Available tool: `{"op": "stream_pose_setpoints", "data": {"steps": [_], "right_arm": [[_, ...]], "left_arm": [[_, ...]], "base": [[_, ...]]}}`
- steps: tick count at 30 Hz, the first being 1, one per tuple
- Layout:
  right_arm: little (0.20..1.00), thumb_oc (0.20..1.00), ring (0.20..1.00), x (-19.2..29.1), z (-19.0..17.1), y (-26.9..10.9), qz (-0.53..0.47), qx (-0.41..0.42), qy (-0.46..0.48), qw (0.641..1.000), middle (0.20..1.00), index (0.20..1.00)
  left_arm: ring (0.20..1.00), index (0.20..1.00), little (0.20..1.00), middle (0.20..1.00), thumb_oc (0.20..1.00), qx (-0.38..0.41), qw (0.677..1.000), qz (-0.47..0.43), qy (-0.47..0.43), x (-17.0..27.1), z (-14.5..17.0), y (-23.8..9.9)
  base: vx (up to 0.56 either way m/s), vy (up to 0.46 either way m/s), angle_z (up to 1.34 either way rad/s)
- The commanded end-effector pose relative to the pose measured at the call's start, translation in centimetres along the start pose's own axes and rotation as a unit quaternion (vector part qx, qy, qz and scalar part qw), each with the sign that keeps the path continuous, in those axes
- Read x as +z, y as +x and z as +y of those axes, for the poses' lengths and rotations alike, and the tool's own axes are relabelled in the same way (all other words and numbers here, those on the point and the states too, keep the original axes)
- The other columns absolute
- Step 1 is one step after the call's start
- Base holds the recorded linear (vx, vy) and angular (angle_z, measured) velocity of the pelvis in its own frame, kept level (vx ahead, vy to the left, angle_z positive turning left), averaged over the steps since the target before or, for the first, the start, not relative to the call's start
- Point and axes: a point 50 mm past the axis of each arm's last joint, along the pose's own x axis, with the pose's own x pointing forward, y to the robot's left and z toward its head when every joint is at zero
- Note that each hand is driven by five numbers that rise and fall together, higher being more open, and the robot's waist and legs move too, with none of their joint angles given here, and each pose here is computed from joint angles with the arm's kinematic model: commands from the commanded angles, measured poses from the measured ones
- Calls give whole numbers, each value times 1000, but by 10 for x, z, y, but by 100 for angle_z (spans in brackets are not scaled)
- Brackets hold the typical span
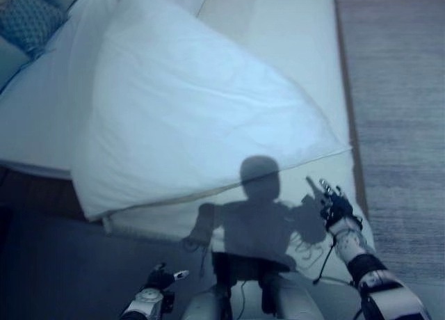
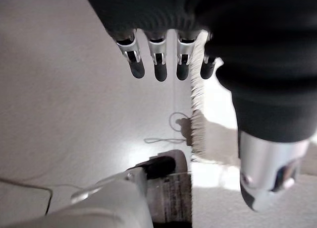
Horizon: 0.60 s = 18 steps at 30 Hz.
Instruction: Make the bed
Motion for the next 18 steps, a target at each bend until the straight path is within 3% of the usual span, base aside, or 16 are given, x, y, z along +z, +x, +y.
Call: {"op": "stream_pose_setpoints", "data": {"steps": [1,4,5,8,18], "right_arm": [[1000,1000,1000,32,24,4,-61,22,58,996,1000,1000],[1000,1000,1000,32,24,4,-61,22,58,996,1000,1000],[1000,1000,1000,105,54,17,-136,7,85,987,1000,1000],[1000,1000,1000,139,60,17,-170,-2,88,982,1000,1000],[1000,1000,1000,206,72,11,-205,-50,43,976,1000,1000]], "left_arm": [[1000,1000,1000,1000,1000,-8,1000,-12,-4,7,-8,0],[1000,1000,1000,1000,1000,-8,1000,-12,-4,7,-8,0],[1000,1000,1000,1000,1000,-63,997,-48,5,24,-39,-5],[1000,1000,1000,1000,1000,-77,995,-57,11,27,-47,-7],[1000,1000,1000,1000,1000,-73,995,-65,14,25,-46,-10]], "base": [[12,-71,38],[13,-86,22],[38,-258,17],[35,-161,45],[-5,-33,19]]}}
